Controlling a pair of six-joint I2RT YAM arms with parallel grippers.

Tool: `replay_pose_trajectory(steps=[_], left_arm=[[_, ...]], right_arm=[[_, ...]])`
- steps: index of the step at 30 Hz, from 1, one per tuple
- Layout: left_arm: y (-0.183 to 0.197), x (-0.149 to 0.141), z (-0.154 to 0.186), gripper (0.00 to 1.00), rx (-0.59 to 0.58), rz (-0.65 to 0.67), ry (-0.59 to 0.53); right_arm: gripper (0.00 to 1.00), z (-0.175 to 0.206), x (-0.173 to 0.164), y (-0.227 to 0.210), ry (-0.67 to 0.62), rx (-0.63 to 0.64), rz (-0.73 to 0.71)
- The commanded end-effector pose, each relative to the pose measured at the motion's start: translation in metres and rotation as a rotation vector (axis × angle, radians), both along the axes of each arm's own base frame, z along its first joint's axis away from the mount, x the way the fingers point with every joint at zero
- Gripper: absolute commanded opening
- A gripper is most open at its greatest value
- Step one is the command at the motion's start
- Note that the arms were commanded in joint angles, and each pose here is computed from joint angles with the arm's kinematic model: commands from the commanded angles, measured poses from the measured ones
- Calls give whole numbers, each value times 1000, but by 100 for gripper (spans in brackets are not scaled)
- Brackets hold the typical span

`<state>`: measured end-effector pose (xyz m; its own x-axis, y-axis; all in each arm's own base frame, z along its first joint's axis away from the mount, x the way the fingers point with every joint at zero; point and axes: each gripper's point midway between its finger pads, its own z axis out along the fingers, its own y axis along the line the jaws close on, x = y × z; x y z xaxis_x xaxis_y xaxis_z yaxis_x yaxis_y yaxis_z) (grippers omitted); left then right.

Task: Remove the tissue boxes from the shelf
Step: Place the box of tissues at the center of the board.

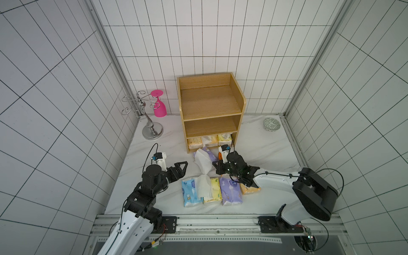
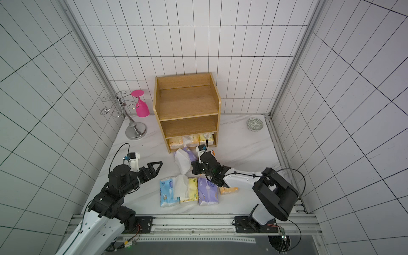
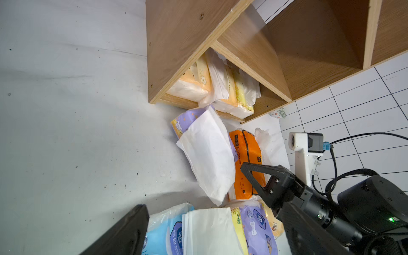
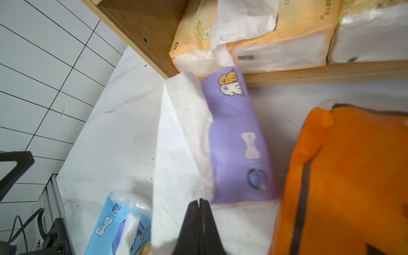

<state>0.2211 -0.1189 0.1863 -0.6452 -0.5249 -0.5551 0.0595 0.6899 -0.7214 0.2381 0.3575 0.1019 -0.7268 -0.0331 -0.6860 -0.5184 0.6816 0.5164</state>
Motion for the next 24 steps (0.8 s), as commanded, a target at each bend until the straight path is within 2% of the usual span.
replay_pose_trajectory(steps=[1, 4, 8, 14, 16, 19, 24], left_arm=[[-2, -2, 15, 98, -12, -13, -28], [-2, -4, 15, 98, -7, -16, -28], [-1, -8, 19, 98, -11, -20, -35], [-2, -13, 23, 98, -19, -34, -45], [-3, -14, 20, 98, -20, -44, -38], [-4, -15, 17, 98, -24, -46, -28], [-4, -17, 19, 98, -27, -48, -37]], right_arm=[[0, -17, -9, 10, 24, 3, -1], [0, -23, -21, 22, 39, 4, 19], [0, -14, -32, 31, 15, 11, 39], [2, 17, -17, 8, -54, -73, -51], [8, 21, -6, -1, -44, -127, -76], [29, 13, 13, -8, 1, -215, -79], [44, -4, 32, 0, 31, -285, -48]])
